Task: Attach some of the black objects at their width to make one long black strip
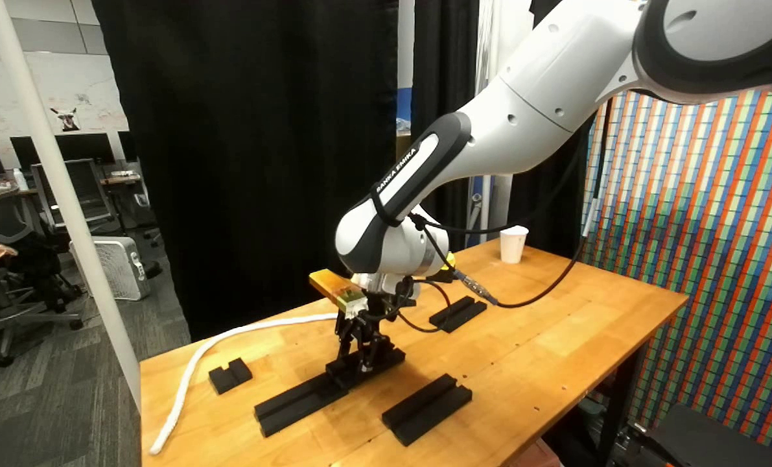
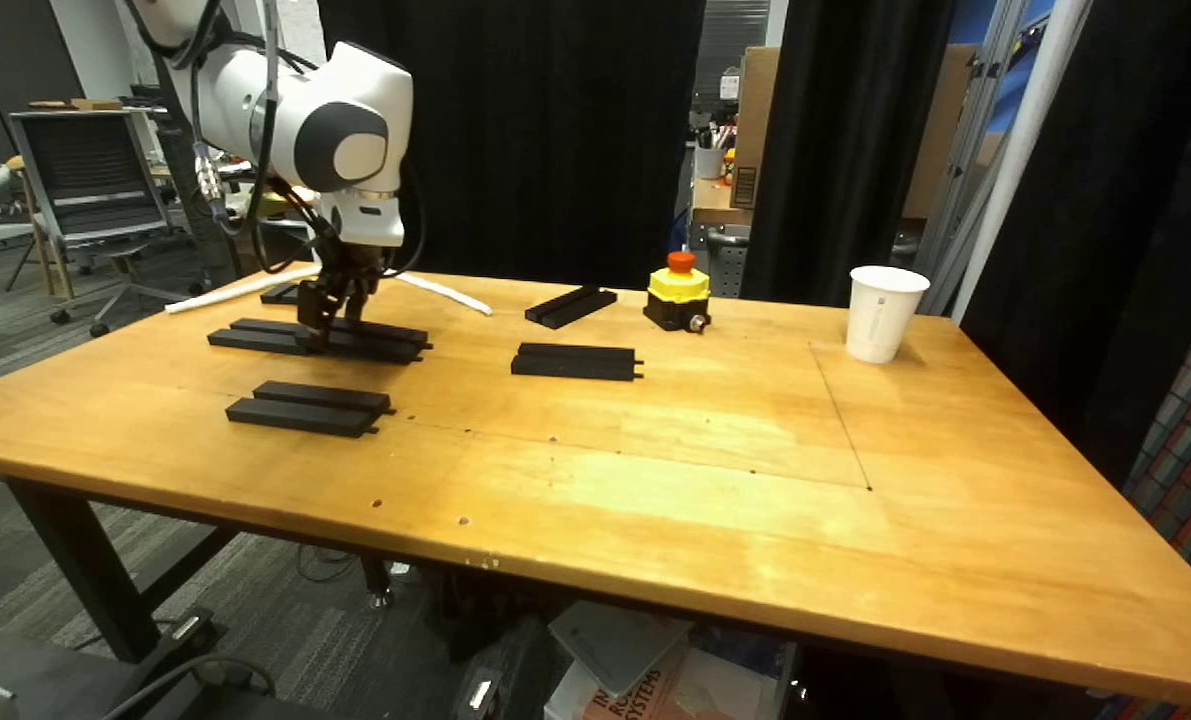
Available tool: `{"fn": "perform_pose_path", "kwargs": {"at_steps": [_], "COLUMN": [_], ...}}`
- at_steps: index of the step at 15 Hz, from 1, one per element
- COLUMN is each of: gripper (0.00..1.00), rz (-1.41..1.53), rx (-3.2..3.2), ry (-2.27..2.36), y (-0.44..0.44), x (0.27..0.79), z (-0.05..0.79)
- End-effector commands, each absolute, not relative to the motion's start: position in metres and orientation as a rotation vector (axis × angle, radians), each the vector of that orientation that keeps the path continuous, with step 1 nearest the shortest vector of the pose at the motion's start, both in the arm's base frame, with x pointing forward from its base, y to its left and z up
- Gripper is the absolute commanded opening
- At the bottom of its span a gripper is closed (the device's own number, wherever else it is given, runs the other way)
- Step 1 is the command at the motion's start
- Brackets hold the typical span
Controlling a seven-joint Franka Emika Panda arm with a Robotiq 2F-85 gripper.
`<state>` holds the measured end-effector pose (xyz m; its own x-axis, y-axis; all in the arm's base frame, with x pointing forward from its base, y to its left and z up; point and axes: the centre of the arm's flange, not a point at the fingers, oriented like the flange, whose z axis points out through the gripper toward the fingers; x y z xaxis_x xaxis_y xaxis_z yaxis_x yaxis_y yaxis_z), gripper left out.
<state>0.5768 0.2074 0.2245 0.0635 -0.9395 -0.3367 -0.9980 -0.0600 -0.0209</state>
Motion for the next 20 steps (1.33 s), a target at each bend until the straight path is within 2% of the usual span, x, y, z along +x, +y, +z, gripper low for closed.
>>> {"fn": "perform_pose_path", "kwargs": {"at_steps": [1,20], "gripper": [0.47,0.47], "rz": [0.341,0.341], "rx": [-2.062,-2.037], "ry": [1.952,2.0], "y": [0.207,0.186], "x": [0.577,0.577], "z": [0.229,0.229]}}
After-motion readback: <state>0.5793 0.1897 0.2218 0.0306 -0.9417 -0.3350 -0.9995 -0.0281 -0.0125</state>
